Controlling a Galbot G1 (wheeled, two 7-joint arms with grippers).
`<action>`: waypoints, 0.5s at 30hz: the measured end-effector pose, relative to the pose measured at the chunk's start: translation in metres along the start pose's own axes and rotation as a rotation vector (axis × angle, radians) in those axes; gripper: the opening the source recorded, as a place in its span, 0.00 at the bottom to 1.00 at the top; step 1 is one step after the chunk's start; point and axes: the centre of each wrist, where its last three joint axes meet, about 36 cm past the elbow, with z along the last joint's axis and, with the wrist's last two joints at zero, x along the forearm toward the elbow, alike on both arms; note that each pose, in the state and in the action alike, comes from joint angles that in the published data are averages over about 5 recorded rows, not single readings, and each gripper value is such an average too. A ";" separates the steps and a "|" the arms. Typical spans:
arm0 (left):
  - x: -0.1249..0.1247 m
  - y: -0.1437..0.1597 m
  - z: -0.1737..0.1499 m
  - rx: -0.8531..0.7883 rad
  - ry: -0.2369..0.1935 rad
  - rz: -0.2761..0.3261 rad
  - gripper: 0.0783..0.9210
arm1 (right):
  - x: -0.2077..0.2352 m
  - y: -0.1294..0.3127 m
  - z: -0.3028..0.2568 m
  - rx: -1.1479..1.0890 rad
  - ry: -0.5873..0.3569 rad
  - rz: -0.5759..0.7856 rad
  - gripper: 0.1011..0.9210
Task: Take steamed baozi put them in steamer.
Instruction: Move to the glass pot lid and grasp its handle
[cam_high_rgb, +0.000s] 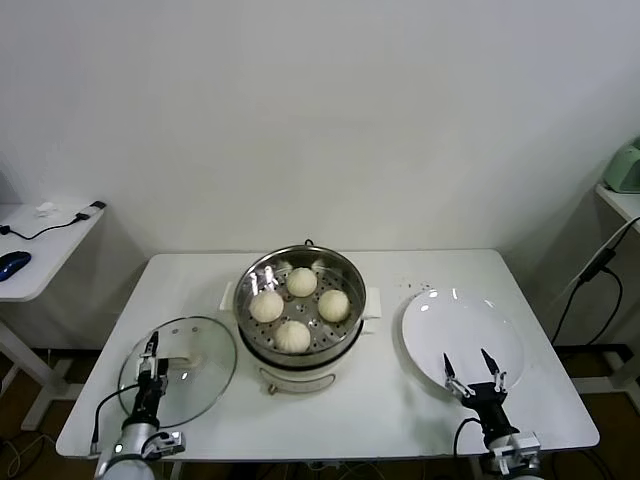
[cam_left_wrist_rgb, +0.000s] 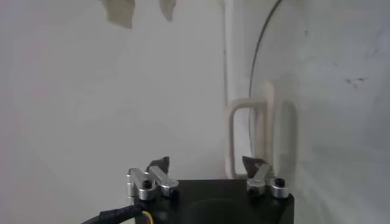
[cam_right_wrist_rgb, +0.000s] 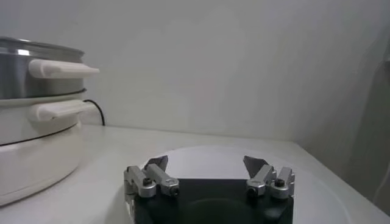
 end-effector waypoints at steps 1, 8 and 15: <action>0.000 -0.001 0.000 0.002 0.003 0.002 0.79 | 0.000 0.000 0.000 0.000 0.000 0.000 0.88; 0.001 -0.008 -0.006 0.016 0.017 0.015 0.55 | -0.001 0.003 0.000 -0.001 -0.001 -0.006 0.88; 0.002 -0.012 -0.010 0.027 0.026 0.017 0.30 | -0.002 0.008 -0.001 -0.001 -0.006 -0.014 0.88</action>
